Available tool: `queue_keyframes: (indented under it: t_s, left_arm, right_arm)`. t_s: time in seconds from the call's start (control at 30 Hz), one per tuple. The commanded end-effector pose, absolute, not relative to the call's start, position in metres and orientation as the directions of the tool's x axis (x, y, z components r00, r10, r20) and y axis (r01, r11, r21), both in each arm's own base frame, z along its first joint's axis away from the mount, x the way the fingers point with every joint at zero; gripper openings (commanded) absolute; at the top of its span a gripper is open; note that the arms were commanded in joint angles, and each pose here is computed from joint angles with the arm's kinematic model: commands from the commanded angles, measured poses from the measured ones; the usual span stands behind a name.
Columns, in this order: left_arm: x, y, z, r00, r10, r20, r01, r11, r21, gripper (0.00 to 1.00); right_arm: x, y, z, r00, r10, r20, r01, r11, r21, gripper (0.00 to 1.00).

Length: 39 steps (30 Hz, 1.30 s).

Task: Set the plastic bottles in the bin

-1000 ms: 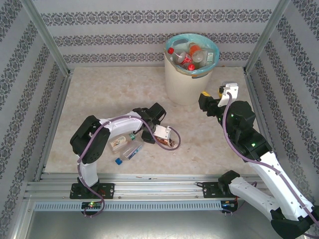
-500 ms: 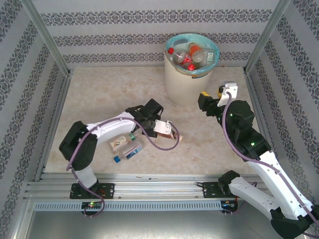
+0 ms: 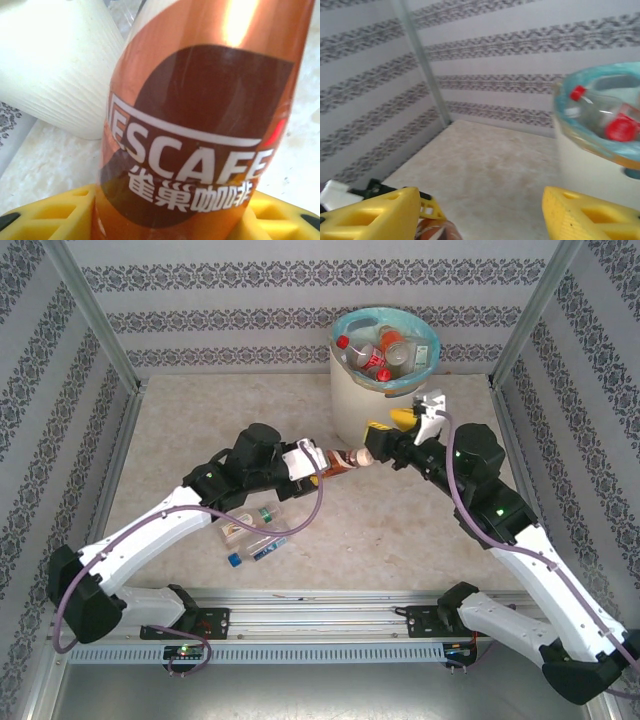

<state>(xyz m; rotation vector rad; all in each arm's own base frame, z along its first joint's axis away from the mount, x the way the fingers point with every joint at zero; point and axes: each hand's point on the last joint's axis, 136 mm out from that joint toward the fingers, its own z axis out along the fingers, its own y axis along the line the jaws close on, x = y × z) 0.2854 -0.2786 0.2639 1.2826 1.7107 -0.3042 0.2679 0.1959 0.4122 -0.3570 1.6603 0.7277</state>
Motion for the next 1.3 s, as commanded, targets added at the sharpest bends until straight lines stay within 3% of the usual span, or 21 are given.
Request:
queue_keyframes:
  t_s: [0.0, 0.2, 0.53, 0.73, 0.97, 1.0, 1.07, 1.1, 1.27]
  left_arm:
    - [0.279, -0.281, 0.278, -0.115, 0.478, -0.871, 0.848, 0.504, 0.164, 0.48]
    - [0.272, -0.278, 0.291, -0.139, 0.412, -0.900, 0.840, 0.530, 0.113, 0.48]
    - [0.275, -0.282, 0.305, -0.207, 0.356, -0.912, 0.827, 0.561, 0.031, 0.48]
    - [0.273, -0.285, 0.310, -0.208, 0.328, -0.921, 0.834, 0.552, 0.008, 0.48]
    - [0.271, -0.281, 0.316, -0.204, 0.317, -0.926, 0.827, 0.562, 0.010, 0.48]
    - [0.271, -0.281, 0.317, -0.203, 0.314, -0.927, 0.826, 0.564, 0.010, 0.48]
    - [0.270, -0.280, 0.320, -0.196, 0.307, -0.931, 0.826, 0.564, 0.012, 0.47]
    - [0.269, -0.280, 0.321, -0.195, 0.306, -0.932, 0.827, 0.562, 0.012, 0.48]
    - [0.267, -0.280, 0.322, -0.188, 0.300, -0.935, 0.831, 0.556, 0.011, 0.47]
  right_arm:
    - [0.256, 0.216, 0.443, -0.191, 0.191, -0.963, -0.695, 0.667, 0.270, 0.66]
    - [0.256, 0.228, 0.443, -0.216, 0.193, -0.957, -0.716, 0.636, 0.290, 0.57]
    - [0.249, 0.241, 0.435, -0.266, 0.182, -0.947, -0.747, 0.582, 0.321, 0.59]
    - [0.250, 0.254, 0.420, -0.328, 0.137, -0.935, -0.757, 0.553, 0.347, 0.53]
    - [0.248, 0.256, 0.425, -0.327, 0.154, -0.932, -0.769, 0.530, 0.357, 0.26]
    - [0.248, 0.256, 0.426, -0.324, 0.158, -0.933, -0.770, 0.528, 0.358, 0.28]
    - [0.249, 0.256, 0.424, -0.324, 0.158, -0.933, -0.763, 0.539, 0.356, 0.57]
    - [0.251, 0.254, 0.423, -0.327, 0.162, -0.931, -0.751, 0.554, 0.360, 0.61]
    - [0.261, 0.244, 0.414, -0.337, 0.179, -0.924, -0.692, 0.618, 0.373, 0.61]
